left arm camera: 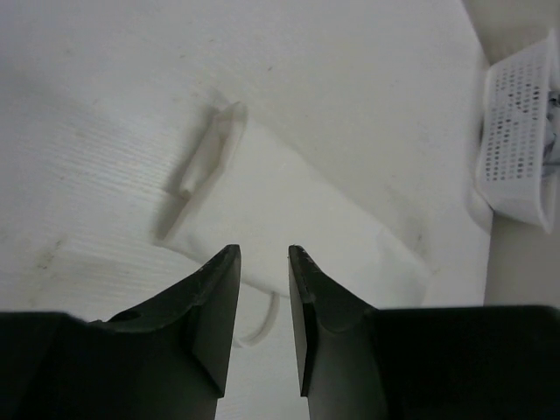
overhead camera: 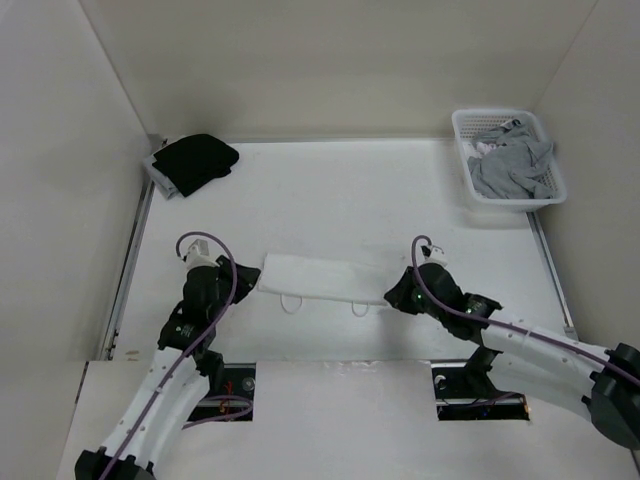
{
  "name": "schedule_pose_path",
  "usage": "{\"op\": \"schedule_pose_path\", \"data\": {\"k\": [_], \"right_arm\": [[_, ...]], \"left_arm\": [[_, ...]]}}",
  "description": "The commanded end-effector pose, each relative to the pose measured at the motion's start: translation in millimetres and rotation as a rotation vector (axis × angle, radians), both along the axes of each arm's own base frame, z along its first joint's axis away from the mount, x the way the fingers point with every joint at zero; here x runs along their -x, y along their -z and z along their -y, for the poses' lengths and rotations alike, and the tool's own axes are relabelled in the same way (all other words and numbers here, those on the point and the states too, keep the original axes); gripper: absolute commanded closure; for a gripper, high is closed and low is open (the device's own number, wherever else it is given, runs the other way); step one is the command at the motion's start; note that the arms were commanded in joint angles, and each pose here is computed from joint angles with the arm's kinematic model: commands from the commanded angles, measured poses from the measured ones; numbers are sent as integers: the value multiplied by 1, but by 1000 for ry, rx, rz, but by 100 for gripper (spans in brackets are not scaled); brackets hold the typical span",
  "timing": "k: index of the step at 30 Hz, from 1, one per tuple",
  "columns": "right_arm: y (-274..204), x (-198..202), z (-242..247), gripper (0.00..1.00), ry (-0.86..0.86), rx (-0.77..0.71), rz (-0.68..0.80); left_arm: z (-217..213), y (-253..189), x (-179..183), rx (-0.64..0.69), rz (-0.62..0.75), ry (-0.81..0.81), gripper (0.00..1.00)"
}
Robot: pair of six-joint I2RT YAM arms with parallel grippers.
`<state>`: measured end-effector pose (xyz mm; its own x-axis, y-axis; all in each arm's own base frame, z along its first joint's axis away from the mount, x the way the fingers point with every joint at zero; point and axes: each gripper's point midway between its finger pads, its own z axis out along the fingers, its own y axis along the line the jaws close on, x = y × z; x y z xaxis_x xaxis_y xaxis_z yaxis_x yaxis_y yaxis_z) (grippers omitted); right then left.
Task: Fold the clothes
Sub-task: Fold the tank top
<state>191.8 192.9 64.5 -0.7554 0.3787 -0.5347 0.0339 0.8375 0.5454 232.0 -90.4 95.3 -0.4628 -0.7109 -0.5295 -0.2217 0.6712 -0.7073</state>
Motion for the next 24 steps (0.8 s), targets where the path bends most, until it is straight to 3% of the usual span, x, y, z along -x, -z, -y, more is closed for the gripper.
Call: {"op": "schedule_pose_path", "data": {"k": [1, 3, 6, 12, 19, 22, 24], "right_arm": [[-47, -27, -23, 86, -16, -43, 147], [-53, -41, -34, 93, -39, -58, 188], [-51, -72, -34, 95, -8, -75, 216], [-9, -114, -12, 96, 74, -74, 127], [17, -120, 10, 96, 141, -32, 62], [10, -118, 13, 96, 150, -38, 78], [-8, -117, 15, 90, 160, -57, 132]], "left_arm": [[22, -44, -19, 30, 100, 53, 74], [45, -42, -30, 29, 95, 104, 74], [68, -31, -53, 12, 115, 126, 74], [53, 20, -91, -1, 37, 51, 75], [29, 45, -88, 39, -4, -11, 75], [34, 31, -82, 95, 28, 16, 74], [37, 13, -78, 124, 73, 34, 73]]}}
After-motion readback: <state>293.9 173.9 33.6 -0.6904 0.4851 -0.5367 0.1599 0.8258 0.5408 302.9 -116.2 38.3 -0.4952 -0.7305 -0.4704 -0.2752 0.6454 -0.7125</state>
